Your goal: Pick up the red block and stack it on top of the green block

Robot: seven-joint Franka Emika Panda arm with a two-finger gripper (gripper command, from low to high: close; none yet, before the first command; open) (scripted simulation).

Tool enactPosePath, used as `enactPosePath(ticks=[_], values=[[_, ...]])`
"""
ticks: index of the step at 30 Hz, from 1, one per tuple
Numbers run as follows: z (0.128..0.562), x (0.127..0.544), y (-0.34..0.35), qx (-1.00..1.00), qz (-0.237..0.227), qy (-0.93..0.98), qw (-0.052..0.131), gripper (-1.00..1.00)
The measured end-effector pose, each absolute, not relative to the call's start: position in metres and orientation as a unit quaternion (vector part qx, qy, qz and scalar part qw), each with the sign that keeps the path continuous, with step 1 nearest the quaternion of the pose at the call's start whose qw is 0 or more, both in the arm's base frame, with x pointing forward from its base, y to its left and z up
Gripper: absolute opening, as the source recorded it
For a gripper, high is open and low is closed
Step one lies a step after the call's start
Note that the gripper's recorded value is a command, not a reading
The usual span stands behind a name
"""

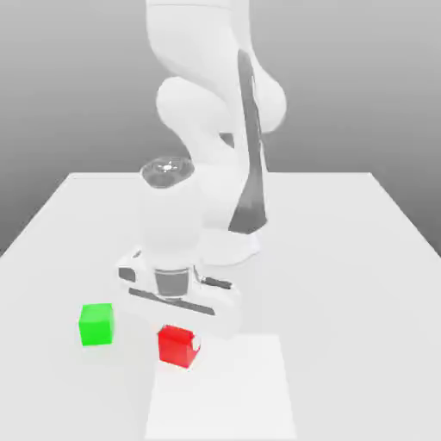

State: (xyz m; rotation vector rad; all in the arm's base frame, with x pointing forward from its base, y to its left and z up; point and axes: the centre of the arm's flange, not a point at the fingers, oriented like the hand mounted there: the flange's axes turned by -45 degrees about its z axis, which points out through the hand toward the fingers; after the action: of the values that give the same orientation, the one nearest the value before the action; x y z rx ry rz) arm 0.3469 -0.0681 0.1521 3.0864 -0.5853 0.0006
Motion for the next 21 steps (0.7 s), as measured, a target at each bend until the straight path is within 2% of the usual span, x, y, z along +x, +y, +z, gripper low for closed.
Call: enactPosePath(ticks=[6, 10, 13, 20, 21], values=[[0.202, 0.346, -0.068, 0.982, 0.0, -0.187, 0.0, -1.0], [0.226, 0.327, -0.137, 0.971, 0.0, -0.24, 0.002, -1.0], [0.242, 0.298, -0.196, 0.957, 0.0, -0.289, 0.001, -1.0], [0.191, 0.288, -0.214, 0.953, 0.0, -0.304, -0.001, -1.0], [0.184, 0.287, -0.213, 0.953, 0.0, -0.303, -0.001, 1.0]])
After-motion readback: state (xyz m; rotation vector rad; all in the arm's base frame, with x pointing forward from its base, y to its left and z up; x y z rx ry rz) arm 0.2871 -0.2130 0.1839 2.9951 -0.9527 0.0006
